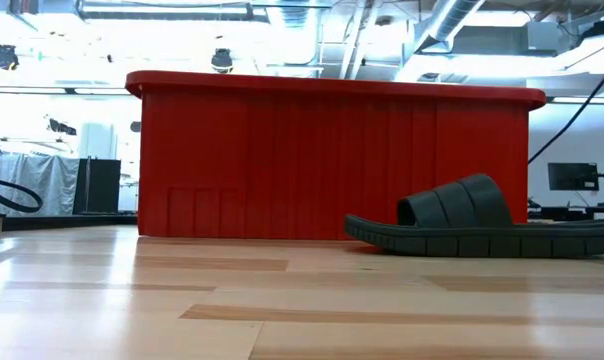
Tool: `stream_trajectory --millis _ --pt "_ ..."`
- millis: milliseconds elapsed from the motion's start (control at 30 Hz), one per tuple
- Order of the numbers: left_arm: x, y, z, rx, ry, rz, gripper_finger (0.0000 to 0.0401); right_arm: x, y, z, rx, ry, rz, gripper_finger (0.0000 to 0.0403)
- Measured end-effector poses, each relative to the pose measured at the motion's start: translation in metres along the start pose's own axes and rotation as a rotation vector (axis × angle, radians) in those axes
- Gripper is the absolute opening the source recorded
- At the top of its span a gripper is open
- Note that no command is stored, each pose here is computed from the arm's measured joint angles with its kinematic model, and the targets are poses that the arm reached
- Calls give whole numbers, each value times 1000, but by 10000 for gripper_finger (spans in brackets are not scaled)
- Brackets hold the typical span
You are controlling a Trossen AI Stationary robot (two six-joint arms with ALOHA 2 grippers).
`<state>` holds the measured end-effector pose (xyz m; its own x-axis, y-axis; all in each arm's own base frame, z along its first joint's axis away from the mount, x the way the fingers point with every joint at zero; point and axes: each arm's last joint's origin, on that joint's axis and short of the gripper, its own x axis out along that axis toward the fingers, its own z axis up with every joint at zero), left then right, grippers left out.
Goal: Pick and place slides into bin
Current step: Put the black slide into the red bin
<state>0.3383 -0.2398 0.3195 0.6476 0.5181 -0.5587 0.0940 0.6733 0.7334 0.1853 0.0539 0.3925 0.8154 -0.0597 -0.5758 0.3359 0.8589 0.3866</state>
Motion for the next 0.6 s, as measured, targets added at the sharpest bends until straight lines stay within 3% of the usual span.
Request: stream_trajectory --millis 200,433,600 --pt "0 0 0 -5 -6 15 10 5 2 0 -51 -5 -12 27" --pt "0 2 2 -17 -17 64 35 6 0 2 -71 -48 -70 24" --pt "-6 14 0 -164 -49 190 40 -3 -6 12 -77 -120 -128 20"
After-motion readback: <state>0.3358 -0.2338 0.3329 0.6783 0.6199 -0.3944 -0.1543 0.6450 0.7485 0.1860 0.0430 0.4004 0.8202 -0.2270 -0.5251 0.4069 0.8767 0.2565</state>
